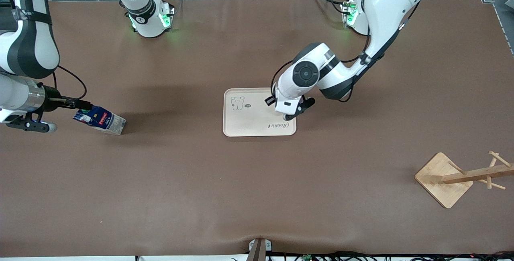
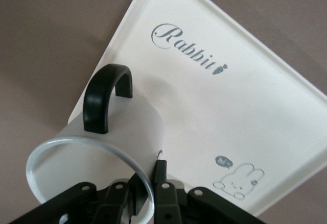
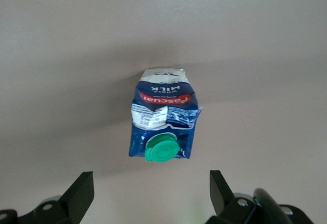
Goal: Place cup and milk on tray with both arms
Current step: 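Carry the mug onto the tray while the right gripper grasps the milk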
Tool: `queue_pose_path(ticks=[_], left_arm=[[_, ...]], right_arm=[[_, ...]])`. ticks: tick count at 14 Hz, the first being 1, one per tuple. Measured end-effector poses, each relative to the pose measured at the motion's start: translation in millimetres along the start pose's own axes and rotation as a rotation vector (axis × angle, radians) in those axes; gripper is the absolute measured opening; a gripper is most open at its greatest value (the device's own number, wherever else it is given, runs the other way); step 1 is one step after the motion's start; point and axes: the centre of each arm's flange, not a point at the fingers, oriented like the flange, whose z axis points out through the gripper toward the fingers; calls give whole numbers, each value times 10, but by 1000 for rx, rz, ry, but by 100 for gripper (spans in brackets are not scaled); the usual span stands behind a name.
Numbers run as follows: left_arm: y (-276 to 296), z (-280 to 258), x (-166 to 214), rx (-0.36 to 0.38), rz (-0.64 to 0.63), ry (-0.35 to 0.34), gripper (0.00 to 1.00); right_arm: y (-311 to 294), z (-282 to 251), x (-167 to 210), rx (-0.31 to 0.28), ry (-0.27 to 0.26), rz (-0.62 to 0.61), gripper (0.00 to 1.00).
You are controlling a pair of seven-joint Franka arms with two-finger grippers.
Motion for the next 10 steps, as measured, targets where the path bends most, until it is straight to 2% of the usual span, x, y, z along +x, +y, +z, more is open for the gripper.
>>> queue_pose_path(ticks=[3, 7, 8, 10], left_arm=[[34, 185, -70, 31, -2, 21, 8], [35, 170, -33, 32, -8, 24, 8], [33, 170, -18, 32, -10, 25, 12], [33, 160, 19, 31, -15, 28, 32]], right_arm=[[124, 47, 8, 7, 0, 35, 100], [162, 192, 18, 16, 9, 83, 100], [151, 248, 18, 17, 9, 89, 100], [134, 325, 28, 19, 17, 92, 100]])
